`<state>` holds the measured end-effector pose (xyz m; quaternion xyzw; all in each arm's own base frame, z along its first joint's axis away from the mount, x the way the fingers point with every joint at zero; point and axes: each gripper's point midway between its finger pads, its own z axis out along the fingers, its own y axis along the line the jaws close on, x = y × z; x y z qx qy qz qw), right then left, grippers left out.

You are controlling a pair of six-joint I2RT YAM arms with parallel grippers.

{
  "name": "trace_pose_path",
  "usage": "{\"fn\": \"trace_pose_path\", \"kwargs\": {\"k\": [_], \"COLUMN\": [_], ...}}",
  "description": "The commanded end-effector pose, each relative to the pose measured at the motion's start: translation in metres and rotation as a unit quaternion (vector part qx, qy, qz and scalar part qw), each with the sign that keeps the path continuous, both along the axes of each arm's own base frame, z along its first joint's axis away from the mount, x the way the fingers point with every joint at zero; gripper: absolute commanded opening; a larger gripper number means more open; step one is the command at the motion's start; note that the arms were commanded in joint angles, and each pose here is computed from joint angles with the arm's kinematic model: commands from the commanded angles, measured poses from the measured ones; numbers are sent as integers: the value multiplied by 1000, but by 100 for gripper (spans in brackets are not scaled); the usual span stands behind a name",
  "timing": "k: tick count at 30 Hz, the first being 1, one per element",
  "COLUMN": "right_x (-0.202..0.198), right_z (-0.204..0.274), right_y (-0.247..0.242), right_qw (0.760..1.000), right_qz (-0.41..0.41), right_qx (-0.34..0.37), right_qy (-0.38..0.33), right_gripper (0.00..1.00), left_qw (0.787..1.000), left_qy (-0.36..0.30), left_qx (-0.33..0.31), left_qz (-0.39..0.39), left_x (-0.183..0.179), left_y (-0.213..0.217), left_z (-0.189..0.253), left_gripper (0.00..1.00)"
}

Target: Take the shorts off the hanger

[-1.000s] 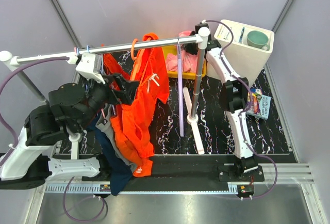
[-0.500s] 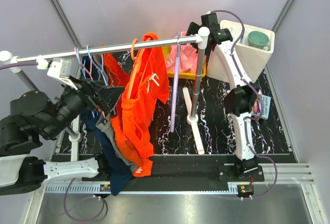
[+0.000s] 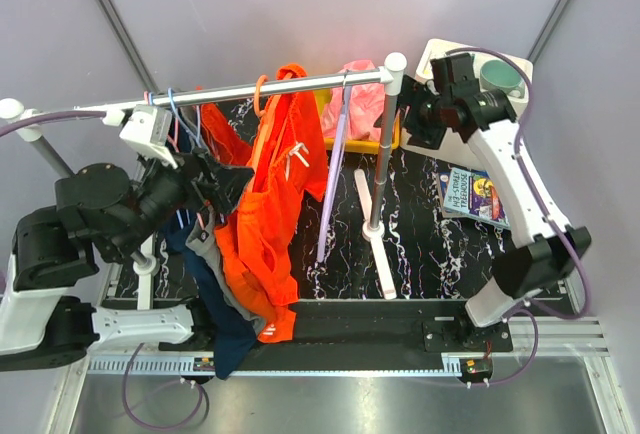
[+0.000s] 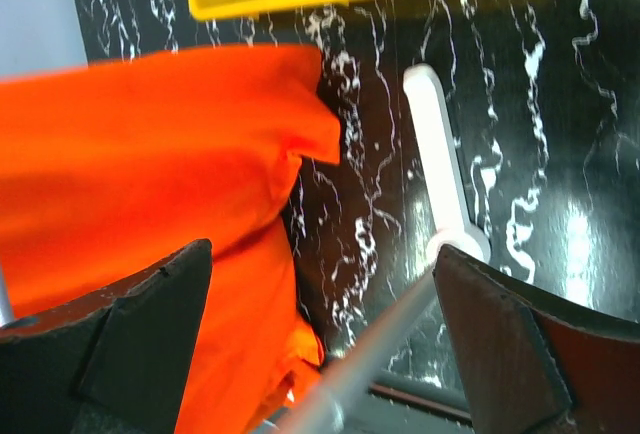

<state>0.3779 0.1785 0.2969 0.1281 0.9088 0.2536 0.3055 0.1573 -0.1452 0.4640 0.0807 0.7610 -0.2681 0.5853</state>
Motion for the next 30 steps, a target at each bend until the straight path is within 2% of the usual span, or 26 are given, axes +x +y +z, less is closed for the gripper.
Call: {"fn": "trace_pose_path", "kwargs": {"k": [1, 6, 7, 10, 14, 23, 30], "right_x": [-29, -51, -54, -64, -74, -75, -74], "right_z": [13, 9, 5, 2, -1, -3, -8], "right_y": [-2, -10, -11, -11, -8, -9, -7], "right_qw": [999, 999, 999, 999, 999, 998, 996], "right_qz": [17, 29, 30, 37, 49, 70, 84], "right_qx": [13, -1, -3, 2, 15, 0, -7], "right_qy": [-29, -23, -18, -12, -6, -6, -3], "right_gripper": [100, 100, 100, 100, 100, 100, 100], "left_qw": [1000, 999, 998, 997, 995, 992, 992], "left_qy": [-13, -10, -12, -17, -22, -15, -7], "left_qx": [24, 48, 58, 77, 93, 119, 119], "left_qz": [0, 11, 15, 25, 33, 49, 46], "left_x": [11, 18, 21, 27, 33, 44, 47], "left_y": [-18, -24, -26, -28, -32, -46, -57], "left_z": [14, 12, 11, 11, 14, 4, 0], "left_gripper": [89, 79, 72, 64, 59, 45, 24]}}
